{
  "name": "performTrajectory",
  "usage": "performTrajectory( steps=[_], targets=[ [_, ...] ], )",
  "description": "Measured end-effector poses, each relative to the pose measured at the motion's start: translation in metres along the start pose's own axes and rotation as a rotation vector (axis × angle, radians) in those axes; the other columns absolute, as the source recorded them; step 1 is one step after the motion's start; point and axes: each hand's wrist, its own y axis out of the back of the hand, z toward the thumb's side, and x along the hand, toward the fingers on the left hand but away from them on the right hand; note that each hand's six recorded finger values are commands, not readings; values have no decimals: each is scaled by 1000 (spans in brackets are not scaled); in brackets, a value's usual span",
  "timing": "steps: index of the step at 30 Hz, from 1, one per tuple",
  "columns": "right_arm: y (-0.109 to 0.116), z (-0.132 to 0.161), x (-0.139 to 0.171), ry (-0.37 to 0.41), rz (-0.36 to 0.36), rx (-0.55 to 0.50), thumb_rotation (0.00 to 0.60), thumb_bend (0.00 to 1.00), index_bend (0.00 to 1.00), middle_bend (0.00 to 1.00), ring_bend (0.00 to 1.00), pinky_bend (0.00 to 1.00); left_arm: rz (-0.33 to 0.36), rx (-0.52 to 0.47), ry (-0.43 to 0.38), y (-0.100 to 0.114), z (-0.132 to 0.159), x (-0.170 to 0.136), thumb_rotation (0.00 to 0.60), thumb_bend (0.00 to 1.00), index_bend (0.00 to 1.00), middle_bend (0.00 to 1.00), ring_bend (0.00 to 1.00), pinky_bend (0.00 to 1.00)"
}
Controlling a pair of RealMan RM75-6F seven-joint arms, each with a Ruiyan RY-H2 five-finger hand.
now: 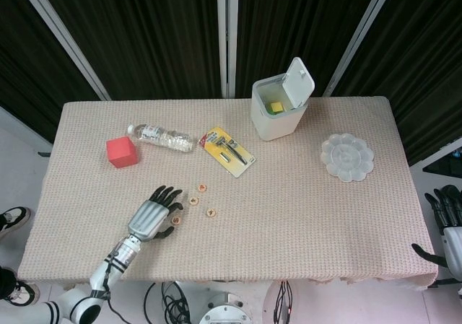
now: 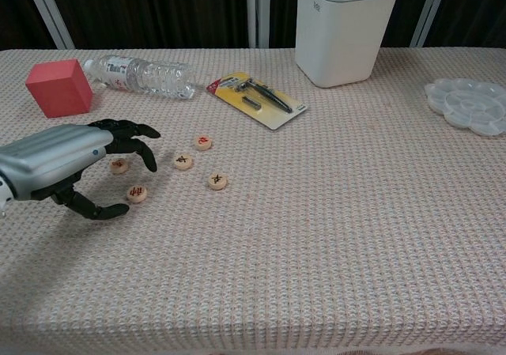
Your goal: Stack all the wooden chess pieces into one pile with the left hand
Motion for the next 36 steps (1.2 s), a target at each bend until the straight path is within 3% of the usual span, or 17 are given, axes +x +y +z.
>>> performTrajectory(
  steps=[17, 36],
  targets=[
    [0, -4, 0, -11, -3, 3, 600, 50, 0, 0, 0, 0, 26, -9, -12, -3, -1, 3, 600, 314, 413, 68, 0, 0],
    [0, -8, 0, -16, -4, -3, 600, 51, 0, 0, 0, 0, 3, -8, -8, -6, -2, 9, 600, 332, 509, 75, 0, 0]
  ],
)
